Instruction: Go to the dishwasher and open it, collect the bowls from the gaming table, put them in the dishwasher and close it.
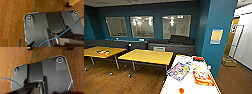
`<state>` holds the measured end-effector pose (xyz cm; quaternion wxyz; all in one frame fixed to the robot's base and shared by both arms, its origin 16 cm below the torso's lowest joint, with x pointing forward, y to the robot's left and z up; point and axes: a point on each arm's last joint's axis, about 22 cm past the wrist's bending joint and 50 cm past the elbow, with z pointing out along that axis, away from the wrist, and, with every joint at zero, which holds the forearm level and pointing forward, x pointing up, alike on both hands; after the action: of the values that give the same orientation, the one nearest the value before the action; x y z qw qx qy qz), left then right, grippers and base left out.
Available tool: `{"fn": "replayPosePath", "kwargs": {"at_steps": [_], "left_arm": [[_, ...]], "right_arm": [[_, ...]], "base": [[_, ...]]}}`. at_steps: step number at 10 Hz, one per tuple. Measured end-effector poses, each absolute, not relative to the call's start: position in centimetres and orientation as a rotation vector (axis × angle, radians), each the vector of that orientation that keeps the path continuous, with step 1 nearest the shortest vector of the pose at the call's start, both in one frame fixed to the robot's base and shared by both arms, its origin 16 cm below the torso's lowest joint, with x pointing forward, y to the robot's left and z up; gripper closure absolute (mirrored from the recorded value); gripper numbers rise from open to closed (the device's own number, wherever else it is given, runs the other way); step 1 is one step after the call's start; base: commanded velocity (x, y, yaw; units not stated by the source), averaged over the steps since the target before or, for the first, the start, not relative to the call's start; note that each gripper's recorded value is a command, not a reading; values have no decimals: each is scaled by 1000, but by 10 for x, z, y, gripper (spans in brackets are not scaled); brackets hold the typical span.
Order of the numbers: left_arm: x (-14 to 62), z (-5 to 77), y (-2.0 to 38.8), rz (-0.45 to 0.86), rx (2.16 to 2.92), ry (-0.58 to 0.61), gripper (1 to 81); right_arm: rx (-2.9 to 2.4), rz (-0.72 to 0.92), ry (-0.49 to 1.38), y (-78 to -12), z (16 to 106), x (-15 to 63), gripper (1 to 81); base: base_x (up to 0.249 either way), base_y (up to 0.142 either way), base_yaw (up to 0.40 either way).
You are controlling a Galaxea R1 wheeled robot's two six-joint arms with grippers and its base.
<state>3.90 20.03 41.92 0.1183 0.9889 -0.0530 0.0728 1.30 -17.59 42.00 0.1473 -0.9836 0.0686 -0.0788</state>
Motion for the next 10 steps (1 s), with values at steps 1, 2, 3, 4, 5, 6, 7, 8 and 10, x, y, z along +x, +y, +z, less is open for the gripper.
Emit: {"fn": "replayPosePath", "kwargs": {"at_steps": [1,2,3,4,5,6,7,8,10], "left_arm": [[39,419,201,212,2893,-154,10],[39,419,201,214,2893,-154,10],[39,419,205,214,2898,-154,10],[40,419,213,217,2907,-153,10],[39,418,225,217,2921,-151,10],[39,418,234,216,2932,-149,10],[39,418,238,217,2934,-149,10],[39,419,236,216,2922,-149,10],[34,422,225,209,2875,-147,10]], "right_arm": [[-2823,-226,197,-174,420,13,10],[-2815,-224,198,-173,421,13,10],[-2800,-221,198,-170,423,13,10],[-2780,-218,198,-167,425,13,10],[-2754,-213,199,-164,428,13,10],[-2723,-208,200,-160,432,13,10],[-2693,-203,200,-156,438,12,10],[-2668,-198,201,-158,444,12,10],[-2621,-192,206,-166,458,13,10]], "base": [[0,0,0],[0,0,0],[0,0,0],[0,0,0],[0,0,0],[0,0,0],[0,0,0],[0,0,0],[0,0,0]]}}
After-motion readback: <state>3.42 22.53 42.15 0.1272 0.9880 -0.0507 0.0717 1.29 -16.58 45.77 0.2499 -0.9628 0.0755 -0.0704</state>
